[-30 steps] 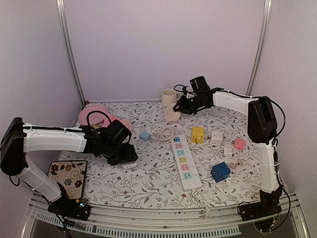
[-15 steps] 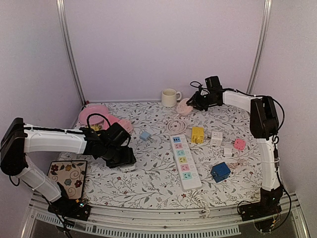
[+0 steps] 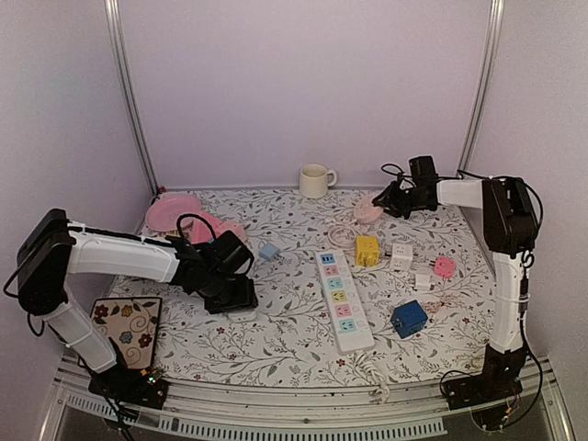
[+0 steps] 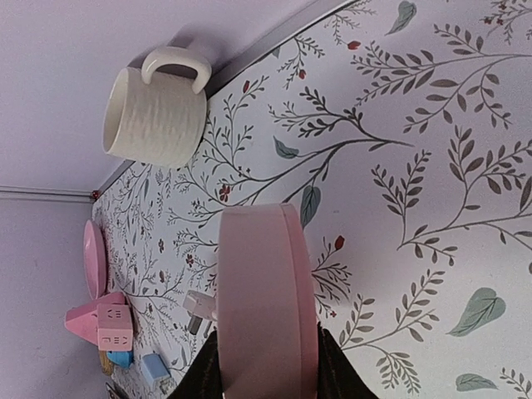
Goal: Pull the plug off the socket
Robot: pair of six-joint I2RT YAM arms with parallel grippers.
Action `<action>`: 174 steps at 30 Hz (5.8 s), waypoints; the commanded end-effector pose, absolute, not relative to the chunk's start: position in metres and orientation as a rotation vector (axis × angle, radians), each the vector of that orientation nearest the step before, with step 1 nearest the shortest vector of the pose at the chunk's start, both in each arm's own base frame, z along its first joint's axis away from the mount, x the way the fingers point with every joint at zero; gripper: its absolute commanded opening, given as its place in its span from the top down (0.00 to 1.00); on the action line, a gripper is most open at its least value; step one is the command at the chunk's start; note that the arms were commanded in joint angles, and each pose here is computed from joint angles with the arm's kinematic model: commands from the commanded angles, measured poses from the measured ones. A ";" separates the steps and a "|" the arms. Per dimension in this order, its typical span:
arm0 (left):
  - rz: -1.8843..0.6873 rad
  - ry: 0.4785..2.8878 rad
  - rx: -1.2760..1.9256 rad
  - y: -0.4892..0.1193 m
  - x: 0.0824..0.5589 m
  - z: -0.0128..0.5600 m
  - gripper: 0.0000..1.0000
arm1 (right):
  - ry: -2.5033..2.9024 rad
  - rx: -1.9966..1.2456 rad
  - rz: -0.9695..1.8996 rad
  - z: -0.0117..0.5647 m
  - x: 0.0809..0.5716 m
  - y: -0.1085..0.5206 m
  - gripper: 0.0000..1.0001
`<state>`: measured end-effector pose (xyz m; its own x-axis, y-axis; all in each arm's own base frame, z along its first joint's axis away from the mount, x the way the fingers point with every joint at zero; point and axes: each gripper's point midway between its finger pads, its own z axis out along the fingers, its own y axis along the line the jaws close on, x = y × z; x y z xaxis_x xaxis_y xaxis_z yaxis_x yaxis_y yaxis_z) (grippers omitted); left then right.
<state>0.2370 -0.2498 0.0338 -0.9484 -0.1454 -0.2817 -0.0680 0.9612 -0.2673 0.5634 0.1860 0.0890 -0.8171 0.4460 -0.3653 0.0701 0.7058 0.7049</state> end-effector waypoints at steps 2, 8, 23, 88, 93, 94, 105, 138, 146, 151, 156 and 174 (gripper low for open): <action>-0.440 2.773 -0.002 -0.294 0.255 0.045 0.72 | 2.359 0.378 0.922 0.106 0.550 0.167 0.66; -0.434 2.779 0.142 -0.334 0.262 0.041 0.71 | 2.352 0.376 0.876 0.118 0.535 0.154 0.30; -0.475 2.743 0.264 -0.373 0.272 0.055 0.21 | 2.278 0.293 0.857 0.187 0.499 0.146 0.02; -0.411 2.473 -0.127 -0.164 0.479 0.128 0.12 | 2.237 0.105 0.954 0.236 0.367 0.180 0.01; -0.376 2.515 -0.113 -0.167 0.460 0.111 0.22 | 2.241 0.103 0.962 0.234 0.369 0.182 0.01; -0.373 2.516 -0.110 -0.168 0.457 0.110 0.23 | 2.241 0.103 0.961 0.234 0.369 0.182 0.01; -0.287 2.538 -0.073 -0.180 0.426 0.100 0.50 | 2.254 0.110 0.967 0.226 0.369 0.183 0.01; -0.652 2.276 -0.015 -0.247 0.399 0.221 1.00 | 2.263 -0.099 1.112 0.246 0.363 0.270 0.01; -0.827 2.183 0.089 -0.285 0.354 0.247 1.00 | 2.259 -0.186 1.283 0.242 0.355 0.331 0.01; -0.870 2.176 0.116 -0.300 0.335 0.248 1.00 | 2.267 -0.222 1.361 0.239 0.352 0.359 0.01; -0.920 2.149 0.162 -0.320 0.320 0.253 1.00 | 2.296 -0.237 1.422 0.228 0.351 0.379 0.01; -0.936 2.147 0.202 -0.348 0.307 0.250 1.00 | 2.344 -0.218 1.486 0.211 0.348 0.398 0.19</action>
<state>0.3006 -0.3318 0.2127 -0.7521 -0.0804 -0.6541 0.3675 0.7728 -0.5174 0.3478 0.3880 0.1992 -0.9317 0.0659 -0.3573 -0.2858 0.4740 0.8328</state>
